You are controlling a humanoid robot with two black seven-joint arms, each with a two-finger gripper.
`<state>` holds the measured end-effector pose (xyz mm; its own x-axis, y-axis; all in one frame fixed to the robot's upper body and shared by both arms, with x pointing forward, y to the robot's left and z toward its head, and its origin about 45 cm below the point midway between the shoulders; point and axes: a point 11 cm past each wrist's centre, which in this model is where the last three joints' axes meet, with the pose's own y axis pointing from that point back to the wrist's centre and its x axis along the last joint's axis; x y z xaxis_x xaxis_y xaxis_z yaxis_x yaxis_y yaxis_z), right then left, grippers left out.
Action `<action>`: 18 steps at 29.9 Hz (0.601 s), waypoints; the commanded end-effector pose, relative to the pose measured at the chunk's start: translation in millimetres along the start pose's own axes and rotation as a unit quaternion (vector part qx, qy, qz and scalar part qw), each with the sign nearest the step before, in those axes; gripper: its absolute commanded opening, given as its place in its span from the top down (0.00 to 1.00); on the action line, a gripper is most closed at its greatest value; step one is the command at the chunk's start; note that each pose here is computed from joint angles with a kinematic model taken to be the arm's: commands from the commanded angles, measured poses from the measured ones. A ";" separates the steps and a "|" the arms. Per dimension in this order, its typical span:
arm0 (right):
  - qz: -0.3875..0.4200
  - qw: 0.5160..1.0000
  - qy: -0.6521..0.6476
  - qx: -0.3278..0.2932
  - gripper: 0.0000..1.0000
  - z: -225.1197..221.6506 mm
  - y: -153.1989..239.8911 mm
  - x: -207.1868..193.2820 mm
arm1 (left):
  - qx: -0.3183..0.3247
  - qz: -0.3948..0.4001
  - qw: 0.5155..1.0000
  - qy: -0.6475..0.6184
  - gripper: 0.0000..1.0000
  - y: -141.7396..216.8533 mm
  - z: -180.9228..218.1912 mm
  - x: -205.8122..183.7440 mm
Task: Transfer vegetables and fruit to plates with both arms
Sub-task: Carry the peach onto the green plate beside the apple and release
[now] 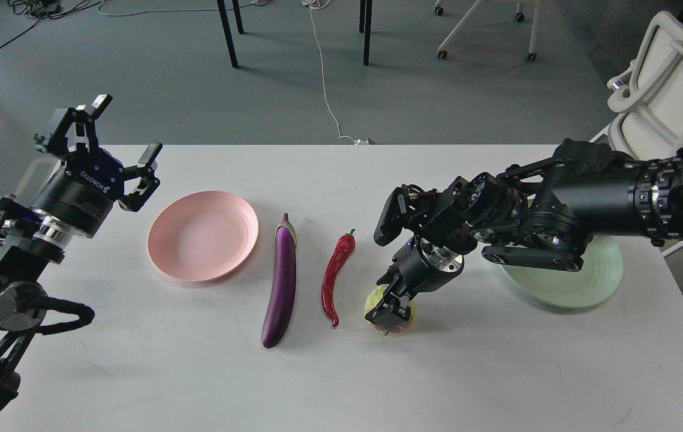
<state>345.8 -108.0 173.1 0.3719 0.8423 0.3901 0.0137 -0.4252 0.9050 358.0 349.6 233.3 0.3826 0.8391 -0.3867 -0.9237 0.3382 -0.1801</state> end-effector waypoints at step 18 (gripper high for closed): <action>-0.009 0.977 -0.076 -0.200 0.64 110.2 156.6 -122.4 | 0.002 -0.011 1.000 -0.001 0.00 -2.0 -2.0 -6.8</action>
<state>411.5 -289.7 256.4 0.4724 0.7878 0.3953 -0.3347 -0.2546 0.9073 357.3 344.9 234.0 0.3984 0.8345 -0.3806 -0.9170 0.3551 -0.1815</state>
